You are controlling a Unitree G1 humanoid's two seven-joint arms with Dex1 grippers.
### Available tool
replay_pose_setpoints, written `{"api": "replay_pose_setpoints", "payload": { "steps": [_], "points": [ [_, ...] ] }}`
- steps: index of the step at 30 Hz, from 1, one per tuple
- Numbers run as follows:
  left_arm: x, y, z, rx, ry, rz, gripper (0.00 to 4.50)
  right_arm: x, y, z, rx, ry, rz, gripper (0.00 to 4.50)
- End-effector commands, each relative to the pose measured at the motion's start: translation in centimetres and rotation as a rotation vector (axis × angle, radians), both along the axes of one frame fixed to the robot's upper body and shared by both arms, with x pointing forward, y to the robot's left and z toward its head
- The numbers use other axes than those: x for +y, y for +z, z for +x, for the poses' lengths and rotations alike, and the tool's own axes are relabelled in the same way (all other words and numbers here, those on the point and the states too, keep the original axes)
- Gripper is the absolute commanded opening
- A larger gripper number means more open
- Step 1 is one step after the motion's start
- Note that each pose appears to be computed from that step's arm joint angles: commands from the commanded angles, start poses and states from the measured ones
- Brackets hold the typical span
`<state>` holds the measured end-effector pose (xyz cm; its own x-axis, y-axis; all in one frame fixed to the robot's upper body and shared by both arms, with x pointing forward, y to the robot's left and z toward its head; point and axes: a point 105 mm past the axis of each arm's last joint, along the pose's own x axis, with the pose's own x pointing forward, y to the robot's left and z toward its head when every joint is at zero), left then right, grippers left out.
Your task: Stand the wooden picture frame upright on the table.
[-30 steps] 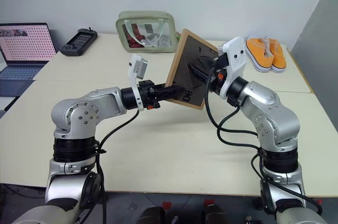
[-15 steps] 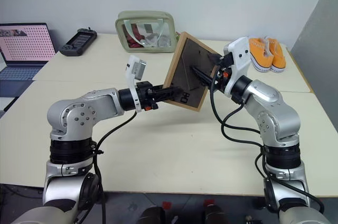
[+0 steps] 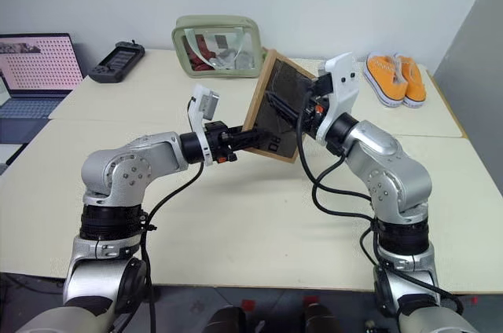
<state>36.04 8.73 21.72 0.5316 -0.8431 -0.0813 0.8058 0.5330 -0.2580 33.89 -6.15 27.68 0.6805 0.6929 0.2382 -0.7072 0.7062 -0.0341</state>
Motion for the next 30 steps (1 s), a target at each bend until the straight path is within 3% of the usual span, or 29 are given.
{"api": "replay_pose_setpoints", "payload": {
  "steps": [1,7,13,17,20,25,30],
  "points": [
    [0.5,1.9,1.1,-0.082,0.023,-0.004,1.29,-0.6,0.5,-1.1,-0.033,-0.001,-0.004,3.76],
    [1.1,2.3,2.0,-0.081,0.049,-0.010,1.29,-2.8,-0.4,-1.0,-0.006,-0.069,-0.029,3.76],
    [0.2,3.2,1.1,-0.084,0.001,-0.035,1.29,-3.2,-1.4,-0.4,-0.018,-0.108,-0.106,3.76],
    [-0.3,3.8,0.4,-0.064,-0.022,-0.056,1.29,-4.4,-2.8,-0.3,-0.131,-0.166,-0.335,3.76],
    [-0.2,3.7,-0.4,-0.002,-0.045,-0.068,1.29,-6.3,-4.1,-0.6,-0.282,-0.213,-0.591,3.76],
    [0.3,3.7,-1.3,0.079,-0.058,-0.079,1.29,-8.8,-5.3,-0.8,-0.522,-0.249,-0.883,3.76],
    [1.2,2.4,-2.0,0.325,-0.049,-0.128,1.29,-10.5,-7.3,-0.7,-0.835,-0.237,-1.129,3.76]
  ]
}}
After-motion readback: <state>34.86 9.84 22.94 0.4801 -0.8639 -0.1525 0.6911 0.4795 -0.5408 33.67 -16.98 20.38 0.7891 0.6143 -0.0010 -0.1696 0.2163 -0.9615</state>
